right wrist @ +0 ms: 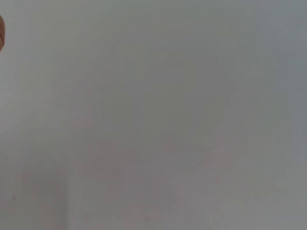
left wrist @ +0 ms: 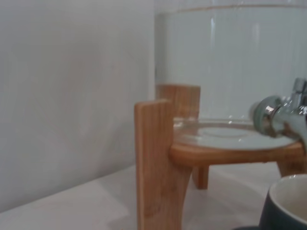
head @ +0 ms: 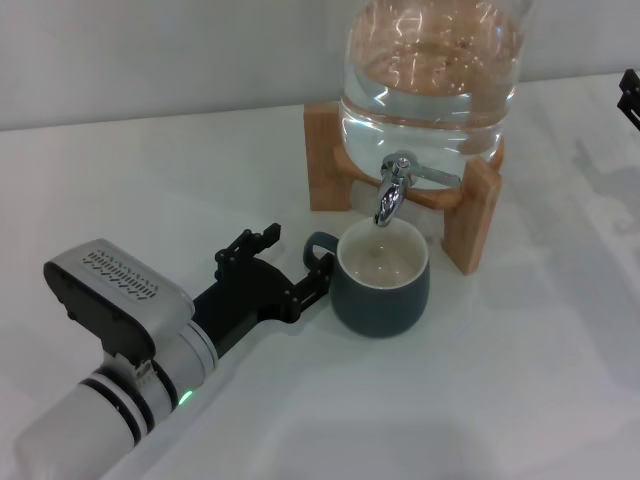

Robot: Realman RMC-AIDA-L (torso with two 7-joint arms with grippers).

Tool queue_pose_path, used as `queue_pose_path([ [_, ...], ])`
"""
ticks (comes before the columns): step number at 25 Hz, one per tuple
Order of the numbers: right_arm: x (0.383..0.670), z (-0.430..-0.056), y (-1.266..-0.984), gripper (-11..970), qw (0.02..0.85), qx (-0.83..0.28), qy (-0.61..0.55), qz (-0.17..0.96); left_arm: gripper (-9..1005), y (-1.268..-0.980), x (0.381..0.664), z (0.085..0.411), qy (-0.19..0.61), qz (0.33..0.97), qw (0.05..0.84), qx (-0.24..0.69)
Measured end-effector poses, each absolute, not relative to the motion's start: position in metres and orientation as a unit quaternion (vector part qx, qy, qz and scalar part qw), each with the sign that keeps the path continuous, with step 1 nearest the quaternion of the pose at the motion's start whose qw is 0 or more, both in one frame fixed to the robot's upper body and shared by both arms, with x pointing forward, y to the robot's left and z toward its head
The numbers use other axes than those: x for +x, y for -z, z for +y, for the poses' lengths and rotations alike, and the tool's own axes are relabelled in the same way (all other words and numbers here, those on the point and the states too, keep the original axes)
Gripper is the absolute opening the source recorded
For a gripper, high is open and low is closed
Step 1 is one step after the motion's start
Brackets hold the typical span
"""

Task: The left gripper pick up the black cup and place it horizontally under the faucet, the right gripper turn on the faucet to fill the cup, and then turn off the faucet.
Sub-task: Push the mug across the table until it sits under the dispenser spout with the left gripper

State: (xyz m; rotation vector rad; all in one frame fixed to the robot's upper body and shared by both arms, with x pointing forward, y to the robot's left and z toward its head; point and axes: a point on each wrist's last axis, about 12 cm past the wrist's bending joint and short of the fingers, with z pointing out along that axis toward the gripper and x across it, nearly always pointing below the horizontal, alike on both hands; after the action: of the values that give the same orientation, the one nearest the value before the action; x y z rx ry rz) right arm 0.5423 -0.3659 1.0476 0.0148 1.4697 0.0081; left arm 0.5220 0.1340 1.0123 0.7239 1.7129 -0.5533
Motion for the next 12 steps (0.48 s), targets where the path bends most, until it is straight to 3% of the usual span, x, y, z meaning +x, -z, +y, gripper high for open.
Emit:
queue_pose_path([
  [12,0.538,-0.368,-1.045,841,0.740,0.008,-0.002,0.672,777,-1.011,0.510,0.141,0.247,0.719,0.581,0.292],
])
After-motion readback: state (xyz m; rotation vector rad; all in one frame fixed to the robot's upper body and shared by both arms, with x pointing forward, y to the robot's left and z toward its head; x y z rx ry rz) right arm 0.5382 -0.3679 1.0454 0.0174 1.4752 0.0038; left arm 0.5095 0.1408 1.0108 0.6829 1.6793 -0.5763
